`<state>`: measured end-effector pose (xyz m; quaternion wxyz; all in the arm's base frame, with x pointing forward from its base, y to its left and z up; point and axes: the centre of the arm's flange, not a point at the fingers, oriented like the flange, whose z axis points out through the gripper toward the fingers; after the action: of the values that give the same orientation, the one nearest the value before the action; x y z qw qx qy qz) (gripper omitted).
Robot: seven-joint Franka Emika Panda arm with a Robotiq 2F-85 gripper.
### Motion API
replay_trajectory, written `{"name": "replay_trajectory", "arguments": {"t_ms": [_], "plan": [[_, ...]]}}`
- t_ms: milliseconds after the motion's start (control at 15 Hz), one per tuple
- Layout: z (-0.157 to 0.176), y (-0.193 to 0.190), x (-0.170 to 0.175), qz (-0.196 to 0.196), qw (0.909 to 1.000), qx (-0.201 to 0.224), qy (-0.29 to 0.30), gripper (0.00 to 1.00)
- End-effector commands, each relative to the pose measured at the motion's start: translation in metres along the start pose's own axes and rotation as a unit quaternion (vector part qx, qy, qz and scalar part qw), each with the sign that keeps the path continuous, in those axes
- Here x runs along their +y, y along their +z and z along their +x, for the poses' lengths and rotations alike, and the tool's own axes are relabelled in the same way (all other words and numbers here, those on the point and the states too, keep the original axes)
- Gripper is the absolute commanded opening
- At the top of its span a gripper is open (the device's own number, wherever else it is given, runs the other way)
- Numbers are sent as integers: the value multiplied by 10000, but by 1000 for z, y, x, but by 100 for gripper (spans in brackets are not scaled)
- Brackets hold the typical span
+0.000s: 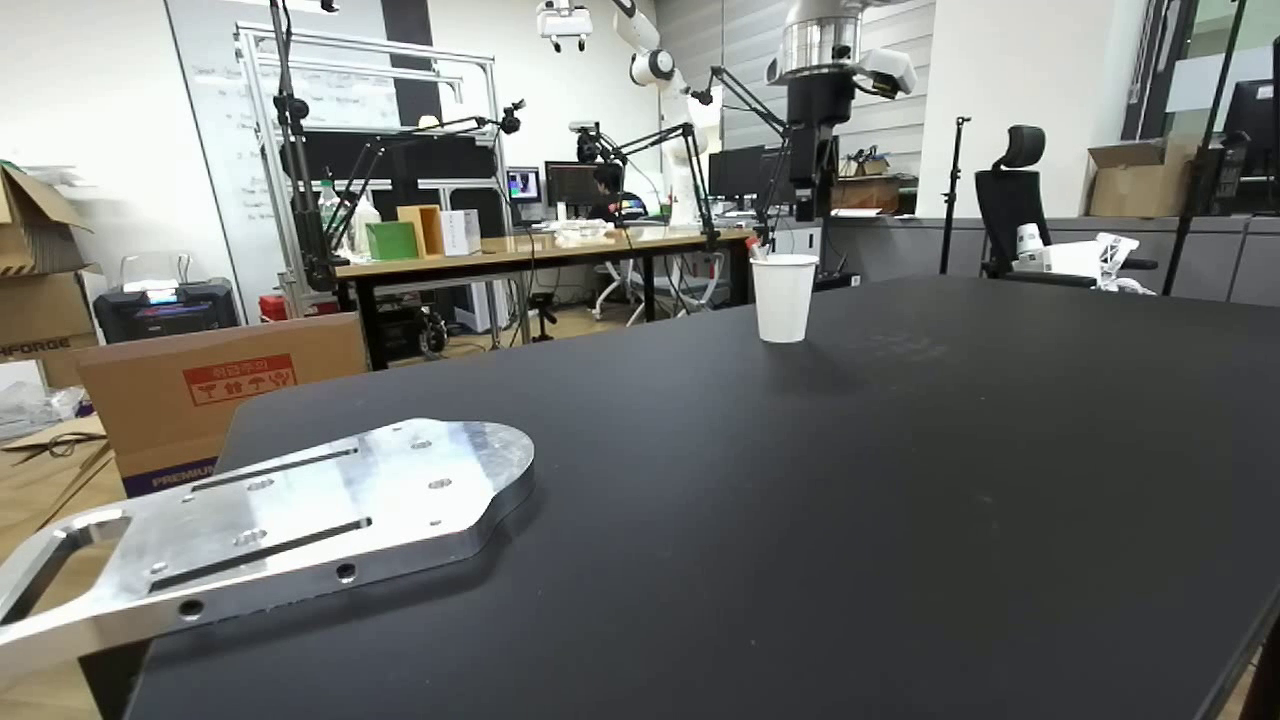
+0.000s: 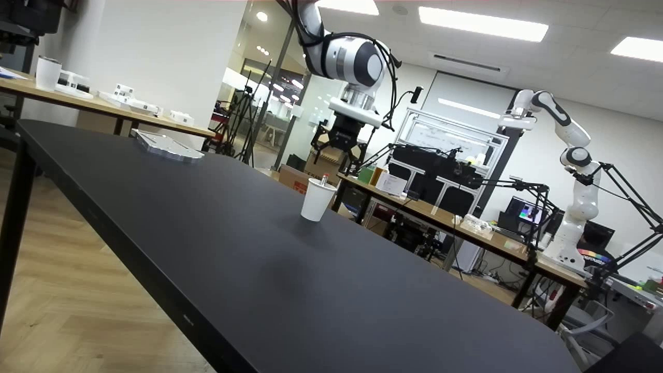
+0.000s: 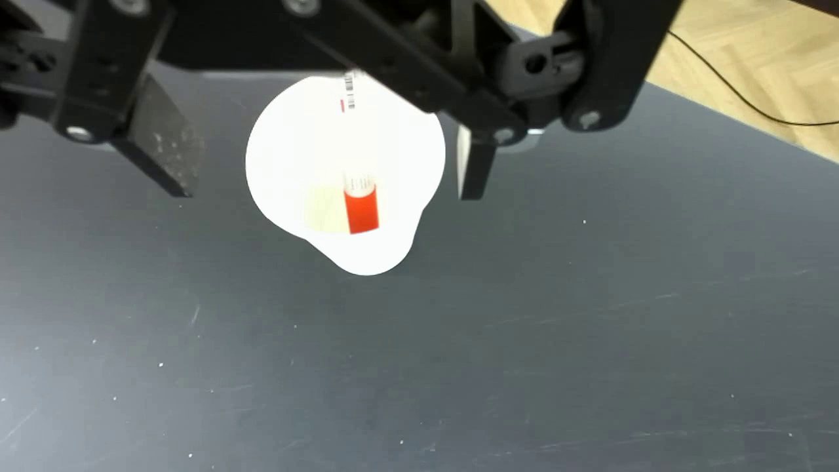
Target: Remove the marker from the cup and put it on the table
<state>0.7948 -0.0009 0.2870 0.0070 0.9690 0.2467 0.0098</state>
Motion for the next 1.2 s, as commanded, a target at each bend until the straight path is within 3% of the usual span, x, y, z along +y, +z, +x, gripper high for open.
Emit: {"name": "replay_trajectory", "arguments": {"t_ms": [0,400,867,933,1133], "plan": [[68,-1,23,-131,9999,-109,-26,100],[85,1,15,-379,9980,-402,-300,100],[89,3,13,-573,9972,-356,-330,100],[23,9,-22,-473,9975,-358,-389,100],[22,9,-20,-485,9975,-358,-378,100]]}}
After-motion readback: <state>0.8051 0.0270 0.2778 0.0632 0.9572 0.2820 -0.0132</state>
